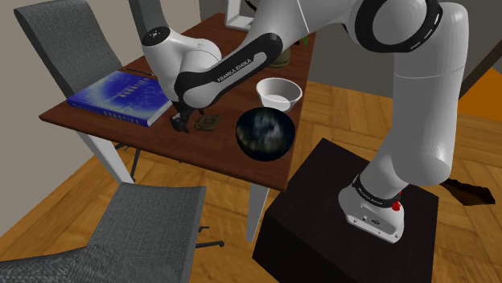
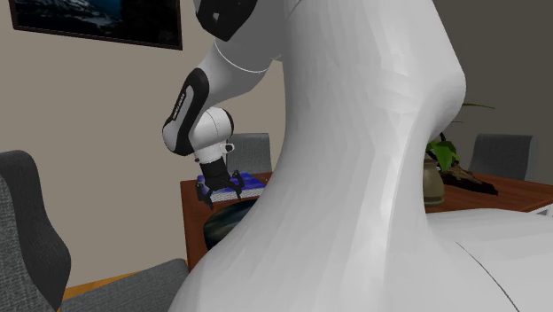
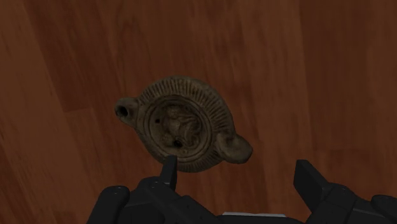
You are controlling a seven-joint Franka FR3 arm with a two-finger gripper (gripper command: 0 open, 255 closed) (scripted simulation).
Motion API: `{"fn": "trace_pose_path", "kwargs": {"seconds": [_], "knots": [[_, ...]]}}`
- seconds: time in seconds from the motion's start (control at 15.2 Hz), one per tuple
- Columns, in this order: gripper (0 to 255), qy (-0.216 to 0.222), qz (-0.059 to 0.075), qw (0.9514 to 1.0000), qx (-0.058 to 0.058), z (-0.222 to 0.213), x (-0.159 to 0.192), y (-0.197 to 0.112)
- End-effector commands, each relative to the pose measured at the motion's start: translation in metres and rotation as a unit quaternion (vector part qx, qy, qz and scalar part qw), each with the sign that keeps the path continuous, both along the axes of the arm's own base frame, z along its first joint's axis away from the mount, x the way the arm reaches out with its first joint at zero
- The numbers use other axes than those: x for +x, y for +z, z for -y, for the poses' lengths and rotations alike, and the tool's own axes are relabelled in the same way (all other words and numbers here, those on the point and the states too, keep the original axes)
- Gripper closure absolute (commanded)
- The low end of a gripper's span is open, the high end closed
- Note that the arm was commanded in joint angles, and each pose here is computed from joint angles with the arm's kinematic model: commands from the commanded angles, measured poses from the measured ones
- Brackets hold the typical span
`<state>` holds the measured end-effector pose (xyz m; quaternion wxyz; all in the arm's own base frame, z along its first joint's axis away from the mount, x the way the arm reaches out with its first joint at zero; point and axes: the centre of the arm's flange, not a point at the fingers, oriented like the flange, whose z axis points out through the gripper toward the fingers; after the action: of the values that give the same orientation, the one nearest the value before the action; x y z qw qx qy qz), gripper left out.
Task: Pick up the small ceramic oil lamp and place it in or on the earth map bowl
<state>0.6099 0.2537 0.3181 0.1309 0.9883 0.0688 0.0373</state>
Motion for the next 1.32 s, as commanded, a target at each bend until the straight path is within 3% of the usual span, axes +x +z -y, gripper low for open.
{"fn": "trace_pose_path", "kwargs": {"seconds": [0.0, 0.07, 0.13, 0.73, 1.25], "knots": [[0, 0.0, 0.0, 1.0, 0.0, 0.0, 0.0, 0.0], [0, 0.0, 0.0, 1.0, 0.0, 0.0, 0.0, 0.0], [255, 0.0, 0.0, 1.0, 0.0, 0.0, 0.0, 0.0], [255, 0.0, 0.0, 1.0, 0.0, 0.0, 0.0, 0.0], [255, 0.0, 0.0, 1.0, 0.0, 0.0, 0.0, 0.042]]}}
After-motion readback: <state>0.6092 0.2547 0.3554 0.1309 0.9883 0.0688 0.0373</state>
